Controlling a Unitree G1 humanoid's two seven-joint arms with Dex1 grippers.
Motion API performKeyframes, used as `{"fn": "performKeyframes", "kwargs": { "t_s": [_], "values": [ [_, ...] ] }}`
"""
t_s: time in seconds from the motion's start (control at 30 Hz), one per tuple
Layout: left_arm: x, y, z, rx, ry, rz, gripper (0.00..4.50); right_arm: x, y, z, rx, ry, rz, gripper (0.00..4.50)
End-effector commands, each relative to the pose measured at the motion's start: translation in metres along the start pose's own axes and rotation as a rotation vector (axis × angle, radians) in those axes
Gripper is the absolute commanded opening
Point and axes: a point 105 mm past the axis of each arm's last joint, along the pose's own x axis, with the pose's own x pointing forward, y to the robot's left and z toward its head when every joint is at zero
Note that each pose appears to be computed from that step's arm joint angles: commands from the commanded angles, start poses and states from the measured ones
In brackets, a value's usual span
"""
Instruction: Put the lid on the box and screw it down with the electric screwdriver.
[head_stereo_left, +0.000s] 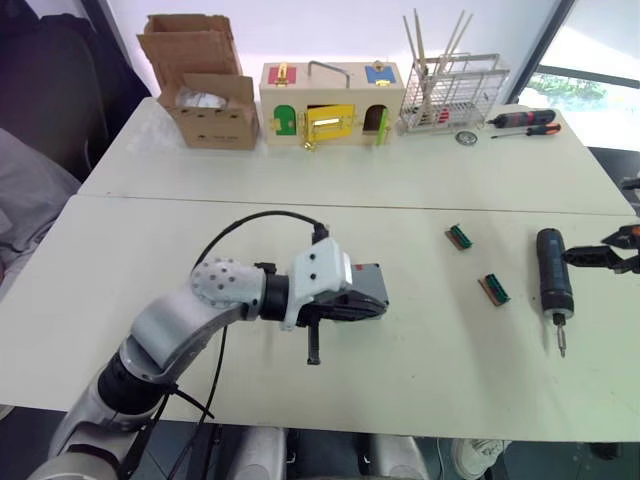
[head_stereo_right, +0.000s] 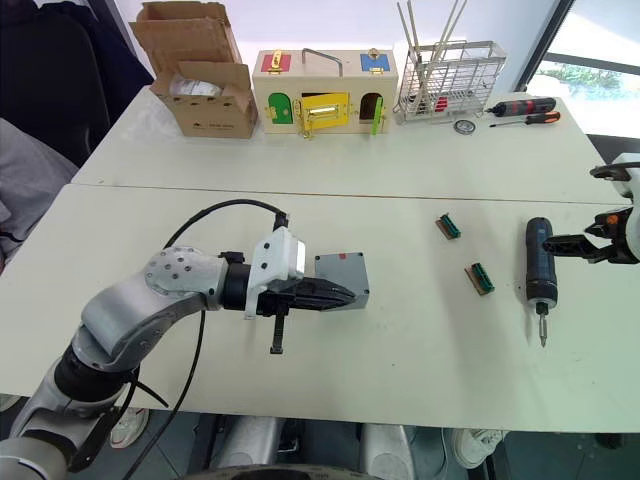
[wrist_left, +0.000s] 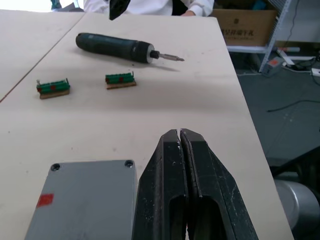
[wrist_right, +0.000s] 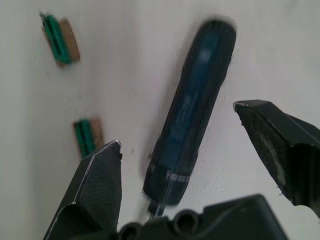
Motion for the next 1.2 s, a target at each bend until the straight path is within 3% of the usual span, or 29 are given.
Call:
{"fn": "performKeyframes", "kwargs": {
  "t_s": [0.03, 0.2, 0.6, 0.67, 0.77, 0.87, 1.07, 1.2],
  "values": [
    [0.006, -0.004, 0.005, 0.020, -0.038, 0.013, 0.00, 0.008, 0.002, -0.014, 0.186, 0.070, 0.080, 4.35],
    [0.009, -0.008, 0.005, 0.005, -0.052, 0.025, 0.00, 0.025, -0.005, -0.027, 0.305, 0.147, 0.091, 4.35],
    [0.010, -0.009, -0.003, -0.011, -0.022, 0.084, 0.00, 0.067, -0.015, -0.048, 0.208, 0.335, 0.045, 4.35],
    [0.010, -0.009, -0.004, -0.013, -0.020, 0.094, 0.00, 0.070, -0.016, -0.053, 0.186, 0.368, 0.046, 3.66],
    [0.010, -0.009, -0.004, -0.015, -0.018, 0.101, 0.00, 0.072, -0.017, -0.061, 0.164, 0.420, 0.051, 2.96],
    [0.009, -0.009, -0.004, -0.018, -0.016, 0.111, 0.00, 0.072, -0.018, -0.071, 0.155, 0.474, 0.051, 1.90],
    [0.009, -0.007, -0.007, -0.027, -0.007, 0.121, 0.00, 0.075, -0.023, -0.071, 0.145, 0.454, 0.027, 1.79],
    [0.005, -0.001, -0.009, -0.022, 0.009, 0.121, 0.00, 0.068, -0.025, -0.036, 0.222, 0.263, 0.017, 1.79]
  ]
}}
